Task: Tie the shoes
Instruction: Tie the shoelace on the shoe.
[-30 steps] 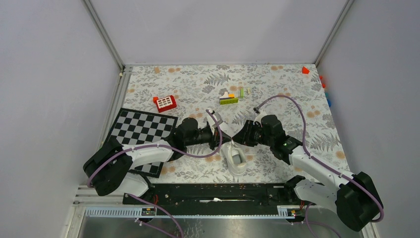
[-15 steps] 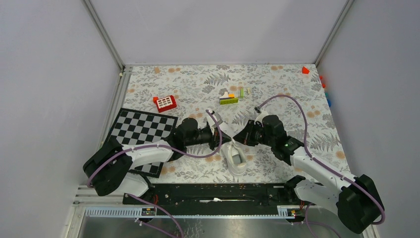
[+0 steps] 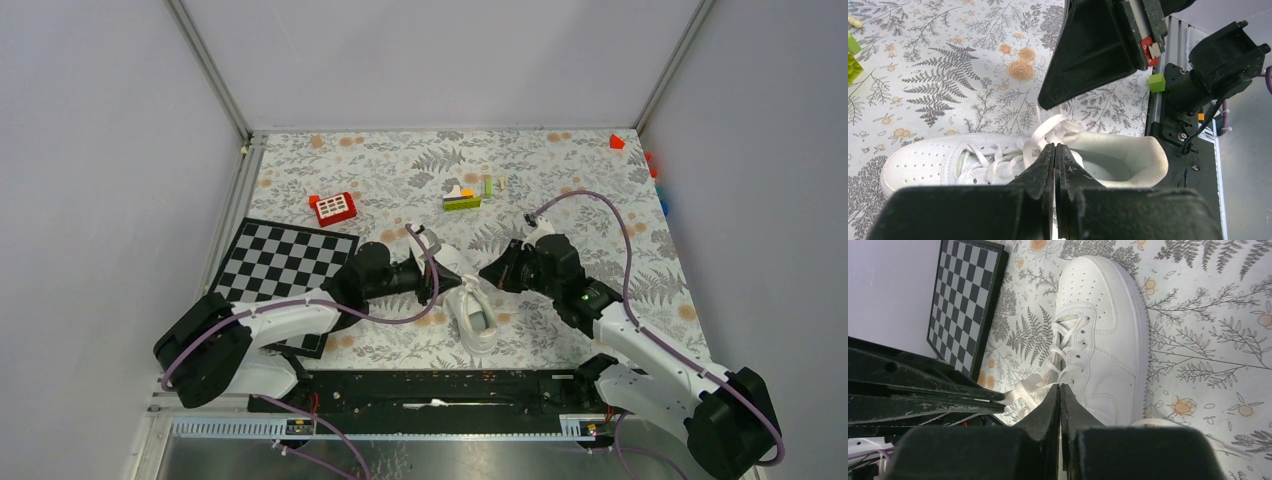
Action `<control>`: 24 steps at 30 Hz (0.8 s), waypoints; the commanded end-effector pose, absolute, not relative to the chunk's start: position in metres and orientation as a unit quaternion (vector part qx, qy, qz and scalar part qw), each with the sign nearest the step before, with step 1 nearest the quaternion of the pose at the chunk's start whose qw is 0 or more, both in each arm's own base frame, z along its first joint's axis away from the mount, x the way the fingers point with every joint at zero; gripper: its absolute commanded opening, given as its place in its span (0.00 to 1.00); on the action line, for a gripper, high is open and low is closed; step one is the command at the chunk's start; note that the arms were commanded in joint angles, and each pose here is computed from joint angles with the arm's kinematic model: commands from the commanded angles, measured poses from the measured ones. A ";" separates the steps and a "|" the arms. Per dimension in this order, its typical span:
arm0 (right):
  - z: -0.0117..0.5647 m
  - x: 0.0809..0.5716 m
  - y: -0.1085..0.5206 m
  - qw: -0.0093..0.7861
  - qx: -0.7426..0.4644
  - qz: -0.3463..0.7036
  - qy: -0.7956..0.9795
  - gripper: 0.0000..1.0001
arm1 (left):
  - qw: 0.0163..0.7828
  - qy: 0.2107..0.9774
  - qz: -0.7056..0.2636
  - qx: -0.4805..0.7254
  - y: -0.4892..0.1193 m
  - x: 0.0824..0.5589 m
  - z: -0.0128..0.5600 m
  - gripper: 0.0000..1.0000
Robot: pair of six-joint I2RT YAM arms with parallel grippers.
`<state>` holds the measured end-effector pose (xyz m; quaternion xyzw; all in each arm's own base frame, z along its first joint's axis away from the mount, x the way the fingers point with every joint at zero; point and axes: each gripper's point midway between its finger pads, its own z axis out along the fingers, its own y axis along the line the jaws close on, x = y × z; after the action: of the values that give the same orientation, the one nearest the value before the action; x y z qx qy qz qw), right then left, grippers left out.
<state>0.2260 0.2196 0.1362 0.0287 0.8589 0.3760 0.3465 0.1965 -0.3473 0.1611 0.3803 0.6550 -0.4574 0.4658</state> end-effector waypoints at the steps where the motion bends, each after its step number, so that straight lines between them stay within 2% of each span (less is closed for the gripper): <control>1: 0.147 0.239 0.205 0.392 0.044 0.345 0.852 0.00 | 0.489 0.649 -0.456 0.362 -0.338 0.197 0.173 0.00; 14: 0.142 0.243 0.196 0.402 0.057 0.329 0.853 0.00 | 0.464 0.677 -0.474 0.319 -0.318 0.178 0.164 0.00; 24: 0.132 0.244 0.183 0.401 0.072 0.306 0.860 0.00 | 0.467 0.703 -0.452 0.288 -0.296 0.173 0.154 0.00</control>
<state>0.2397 0.1950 0.1337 0.0636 0.8589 0.3292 0.3872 0.1700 -0.3025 0.1521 0.3098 0.6974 -0.4592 0.4547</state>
